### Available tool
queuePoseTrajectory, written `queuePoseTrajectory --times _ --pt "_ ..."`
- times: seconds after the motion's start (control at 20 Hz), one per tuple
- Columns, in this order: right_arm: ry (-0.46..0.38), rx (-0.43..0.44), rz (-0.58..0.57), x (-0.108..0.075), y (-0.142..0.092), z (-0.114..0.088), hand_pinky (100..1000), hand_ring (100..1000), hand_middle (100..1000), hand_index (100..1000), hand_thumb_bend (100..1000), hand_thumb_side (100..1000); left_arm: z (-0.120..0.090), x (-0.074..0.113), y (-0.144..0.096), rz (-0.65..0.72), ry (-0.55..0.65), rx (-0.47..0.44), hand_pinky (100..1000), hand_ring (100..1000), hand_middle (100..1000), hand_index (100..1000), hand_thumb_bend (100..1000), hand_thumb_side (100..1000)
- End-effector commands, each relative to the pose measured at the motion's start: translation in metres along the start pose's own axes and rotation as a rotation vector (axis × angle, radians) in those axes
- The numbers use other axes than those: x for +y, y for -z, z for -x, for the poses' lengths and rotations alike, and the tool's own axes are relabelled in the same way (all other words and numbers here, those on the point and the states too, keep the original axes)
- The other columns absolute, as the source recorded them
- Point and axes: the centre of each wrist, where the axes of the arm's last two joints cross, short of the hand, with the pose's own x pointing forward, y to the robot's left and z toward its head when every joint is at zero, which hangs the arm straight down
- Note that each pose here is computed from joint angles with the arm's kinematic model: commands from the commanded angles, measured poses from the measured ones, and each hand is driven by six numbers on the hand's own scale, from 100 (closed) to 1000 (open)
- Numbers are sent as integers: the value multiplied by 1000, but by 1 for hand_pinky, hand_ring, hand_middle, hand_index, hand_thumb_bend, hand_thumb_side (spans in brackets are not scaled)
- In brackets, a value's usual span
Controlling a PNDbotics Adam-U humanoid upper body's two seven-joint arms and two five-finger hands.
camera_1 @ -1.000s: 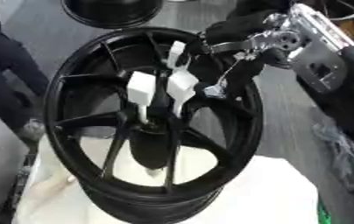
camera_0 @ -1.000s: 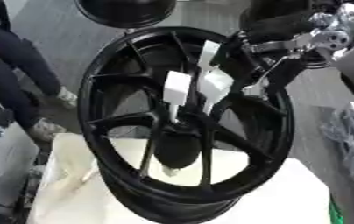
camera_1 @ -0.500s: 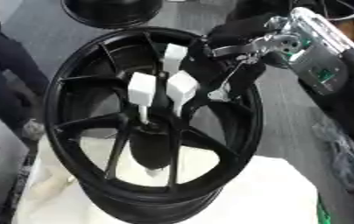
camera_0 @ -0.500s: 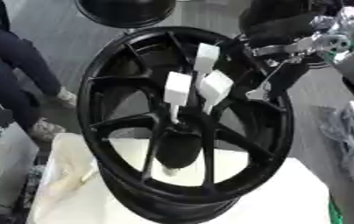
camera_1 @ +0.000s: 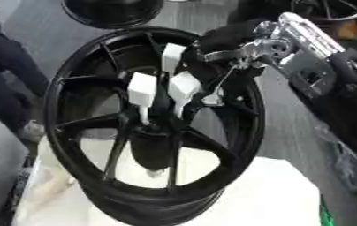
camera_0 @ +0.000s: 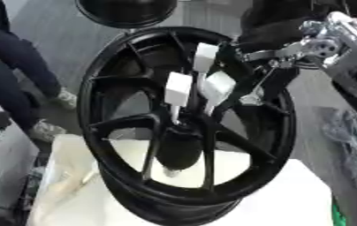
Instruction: Pull the pin out of the wheel hub.
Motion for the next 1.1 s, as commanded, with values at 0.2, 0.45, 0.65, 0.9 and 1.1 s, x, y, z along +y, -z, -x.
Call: queuePoseTrajectory --times 0.2,0.45,0.65,0.9,1.1 --pt "-77 -56 -85 -9 -13 4 542 330 512 638 146 363 -9 3 4 11 25 -22 540 480 463 618 422 100" --pt "-60 -42 -56 -15 -22 4 535 323 467 586 110 353 -9 3 4 11 25 -20 539 480 462 618 423 100" --pt "-29 -7 7 -30 -40 9 534 327 464 583 100 343 -9 5 2 8 29 -13 539 480 462 619 424 100" --pt "20 66 138 -52 -80 19 535 342 461 585 100 311 -8 8 -1 -5 36 -4 540 480 462 619 424 100" --pt "81 161 283 -62 -126 29 535 363 457 588 100 215 -7 11 -5 -27 44 6 540 480 462 620 422 100"
